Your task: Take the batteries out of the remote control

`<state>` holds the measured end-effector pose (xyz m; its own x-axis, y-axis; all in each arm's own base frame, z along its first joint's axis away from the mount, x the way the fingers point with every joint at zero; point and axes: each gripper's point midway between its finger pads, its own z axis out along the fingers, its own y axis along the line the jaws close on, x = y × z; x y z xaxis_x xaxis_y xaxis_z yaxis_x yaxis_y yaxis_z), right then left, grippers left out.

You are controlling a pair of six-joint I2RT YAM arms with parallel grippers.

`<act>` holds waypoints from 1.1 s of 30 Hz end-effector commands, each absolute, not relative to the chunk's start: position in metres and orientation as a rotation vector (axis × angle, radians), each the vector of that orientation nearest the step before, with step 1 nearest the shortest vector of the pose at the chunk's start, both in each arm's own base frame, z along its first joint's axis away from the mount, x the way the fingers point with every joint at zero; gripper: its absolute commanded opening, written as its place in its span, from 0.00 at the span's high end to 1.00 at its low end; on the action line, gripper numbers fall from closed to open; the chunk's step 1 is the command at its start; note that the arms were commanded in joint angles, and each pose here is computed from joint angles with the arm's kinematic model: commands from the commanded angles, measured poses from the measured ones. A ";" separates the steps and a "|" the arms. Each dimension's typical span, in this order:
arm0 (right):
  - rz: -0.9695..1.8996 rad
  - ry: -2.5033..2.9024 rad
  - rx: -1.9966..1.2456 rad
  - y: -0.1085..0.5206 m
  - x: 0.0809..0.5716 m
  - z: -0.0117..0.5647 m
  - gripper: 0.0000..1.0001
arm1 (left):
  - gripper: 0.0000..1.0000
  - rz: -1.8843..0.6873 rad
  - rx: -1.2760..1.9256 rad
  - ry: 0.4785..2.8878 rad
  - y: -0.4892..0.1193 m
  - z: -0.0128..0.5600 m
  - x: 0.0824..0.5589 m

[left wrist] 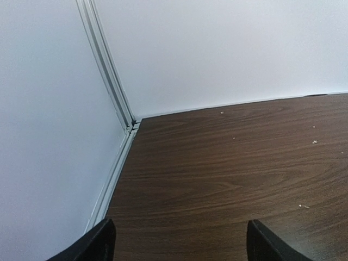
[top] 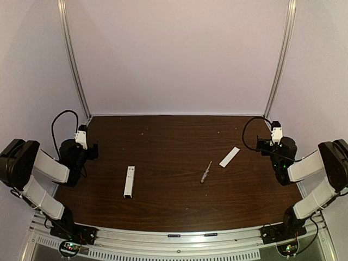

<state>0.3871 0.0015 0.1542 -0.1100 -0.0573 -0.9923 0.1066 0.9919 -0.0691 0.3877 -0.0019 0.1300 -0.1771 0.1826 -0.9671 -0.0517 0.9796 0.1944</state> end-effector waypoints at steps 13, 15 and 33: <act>-0.064 1.651 0.053 -0.005 0.389 0.141 0.00 | 0.03 0.192 0.106 1.610 0.001 0.143 0.380; -0.063 1.650 0.052 -0.004 0.389 0.141 0.00 | 0.03 0.192 0.092 1.629 0.003 0.141 0.383; -0.064 1.653 0.050 -0.004 0.390 0.141 0.00 | 0.03 0.190 0.097 1.621 0.002 0.142 0.383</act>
